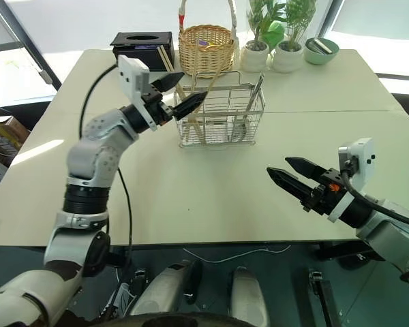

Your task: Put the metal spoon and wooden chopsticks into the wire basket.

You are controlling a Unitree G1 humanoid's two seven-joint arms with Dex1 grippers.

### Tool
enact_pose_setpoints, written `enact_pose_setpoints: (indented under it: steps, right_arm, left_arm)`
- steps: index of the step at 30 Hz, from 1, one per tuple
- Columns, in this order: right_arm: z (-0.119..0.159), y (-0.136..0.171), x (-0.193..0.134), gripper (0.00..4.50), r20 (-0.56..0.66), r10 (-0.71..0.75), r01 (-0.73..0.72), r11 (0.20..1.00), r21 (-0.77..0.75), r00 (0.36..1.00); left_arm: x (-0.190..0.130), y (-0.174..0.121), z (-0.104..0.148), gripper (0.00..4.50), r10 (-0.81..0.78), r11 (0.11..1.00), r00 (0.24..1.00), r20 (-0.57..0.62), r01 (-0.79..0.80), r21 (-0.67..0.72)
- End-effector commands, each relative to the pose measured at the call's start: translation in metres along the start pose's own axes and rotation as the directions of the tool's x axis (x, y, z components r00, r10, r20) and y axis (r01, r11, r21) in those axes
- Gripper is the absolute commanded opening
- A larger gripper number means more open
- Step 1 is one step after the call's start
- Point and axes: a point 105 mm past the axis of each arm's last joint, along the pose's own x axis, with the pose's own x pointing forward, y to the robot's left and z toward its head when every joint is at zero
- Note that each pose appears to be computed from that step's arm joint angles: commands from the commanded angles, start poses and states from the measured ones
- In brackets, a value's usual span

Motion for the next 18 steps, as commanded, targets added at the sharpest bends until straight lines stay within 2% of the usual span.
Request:
enact_pose_setpoints:
  steps: [1, 4, 10, 14, 18]
  right_arm:
    - [0.017, -0.017, -0.014, 3.38, 0.027, -0.059, 0.061, 0.995, -0.078, 0.998]
    - [0.018, -0.031, -0.023, 3.38, -0.008, -0.09, 0.088, 0.988, -0.124, 0.996]
    - [0.011, -0.048, -0.036, 3.38, -0.104, -0.12, 0.092, 0.966, -0.241, 0.987]
    - [0.007, -0.057, -0.04, 3.38, -0.143, -0.133, 0.087, 0.954, -0.286, 0.981]
    - [0.011, -0.058, -0.034, 3.38, -0.133, -0.117, 0.074, 0.954, -0.291, 0.984]
  left_arm:
    - [-0.017, 0.009, 0.022, 4.47, -0.033, 0.999, 0.999, 0.006, 0.033, 0.034]
    - [-0.041, 0.02, 0.02, 4.47, -0.097, 0.995, 0.99, -0.099, 0.099, 0.018]
    - [-0.102, 0.029, -0.005, 4.47, -0.2, 0.978, 0.903, -0.38, 0.209, -0.017]
    - [-0.124, 0.027, -0.019, 4.47, -0.211, 0.972, 0.859, -0.467, 0.236, -0.004]
    - [-0.125, 0.022, -0.02, 4.47, -0.226, 0.968, 0.858, -0.461, 0.252, -0.007]
